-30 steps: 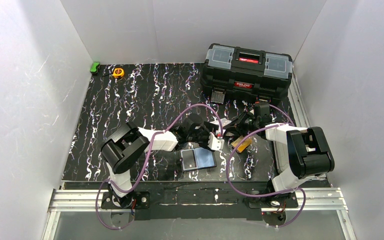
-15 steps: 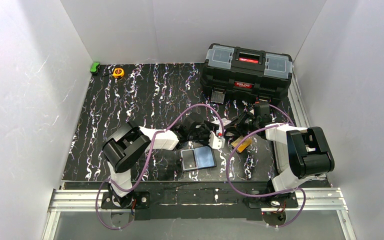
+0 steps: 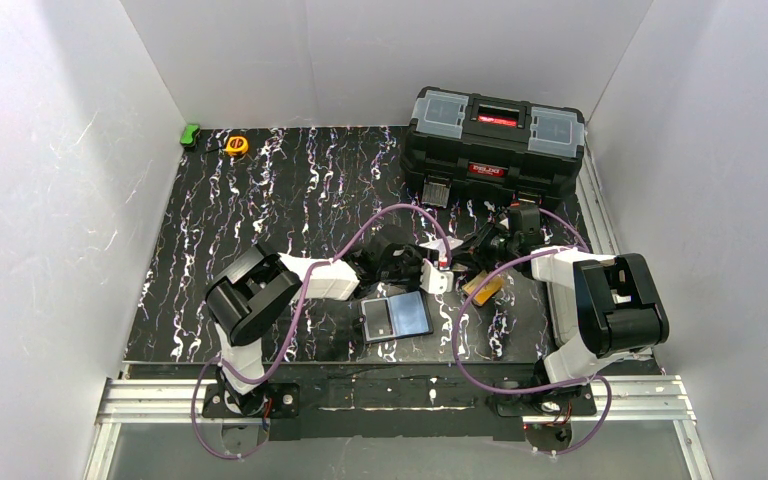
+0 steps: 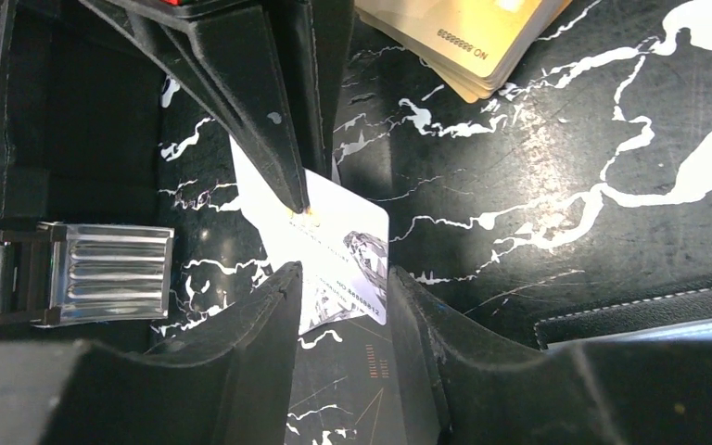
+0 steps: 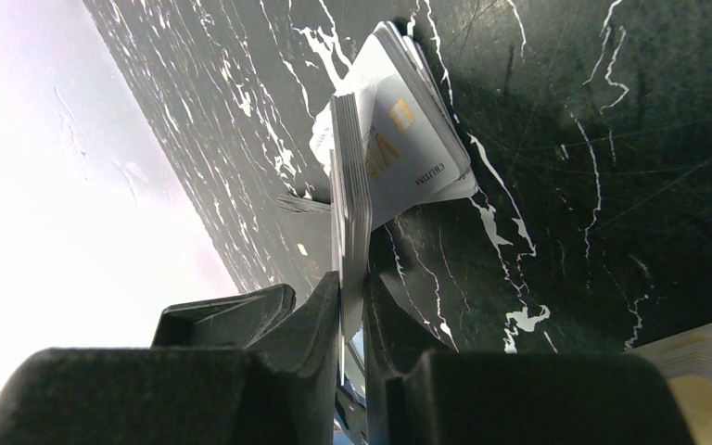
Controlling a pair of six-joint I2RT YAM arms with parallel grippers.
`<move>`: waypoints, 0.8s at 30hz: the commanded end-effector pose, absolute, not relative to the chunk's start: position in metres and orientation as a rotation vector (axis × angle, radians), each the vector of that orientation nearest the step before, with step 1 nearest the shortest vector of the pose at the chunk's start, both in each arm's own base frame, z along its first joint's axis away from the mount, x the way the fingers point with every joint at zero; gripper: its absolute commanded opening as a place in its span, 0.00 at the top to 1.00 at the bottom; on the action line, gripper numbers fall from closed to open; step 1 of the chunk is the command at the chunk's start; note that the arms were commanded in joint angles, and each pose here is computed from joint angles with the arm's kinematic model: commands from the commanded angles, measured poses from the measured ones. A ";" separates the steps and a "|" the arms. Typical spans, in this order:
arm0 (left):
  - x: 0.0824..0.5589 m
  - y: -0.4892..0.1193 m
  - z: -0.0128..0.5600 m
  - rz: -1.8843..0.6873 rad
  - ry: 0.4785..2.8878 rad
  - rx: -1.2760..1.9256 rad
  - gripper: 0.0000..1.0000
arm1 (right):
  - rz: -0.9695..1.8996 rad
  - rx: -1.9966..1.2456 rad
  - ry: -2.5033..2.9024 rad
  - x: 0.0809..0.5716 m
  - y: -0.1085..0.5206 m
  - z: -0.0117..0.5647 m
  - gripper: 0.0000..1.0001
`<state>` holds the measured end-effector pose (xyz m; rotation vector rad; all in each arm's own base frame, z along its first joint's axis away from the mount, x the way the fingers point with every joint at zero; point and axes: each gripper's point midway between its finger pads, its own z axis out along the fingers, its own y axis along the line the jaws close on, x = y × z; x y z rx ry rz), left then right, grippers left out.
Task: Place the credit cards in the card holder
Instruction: Pick up the credit card from the center of the board.
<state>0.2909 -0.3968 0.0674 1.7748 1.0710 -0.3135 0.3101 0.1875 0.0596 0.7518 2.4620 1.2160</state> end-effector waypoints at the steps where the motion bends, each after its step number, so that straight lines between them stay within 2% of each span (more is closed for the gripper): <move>1: 0.300 -0.407 0.085 -0.312 1.080 1.705 0.63 | 1.268 0.722 2.423 0.316 0.192 0.070 0.87; 8: 0.303 -0.403 0.084 -0.299 1.116 1.681 0.65 | 1.266 0.725 2.421 0.315 0.191 0.070 0.87; 15: 0.311 -0.401 0.087 -0.265 1.166 1.636 0.74 | 1.267 0.726 2.424 0.314 0.191 0.068 0.86; 24: 0.316 -0.404 0.090 -0.273 1.188 1.607 0.76 | 1.262 0.733 2.437 0.309 0.190 0.063 0.76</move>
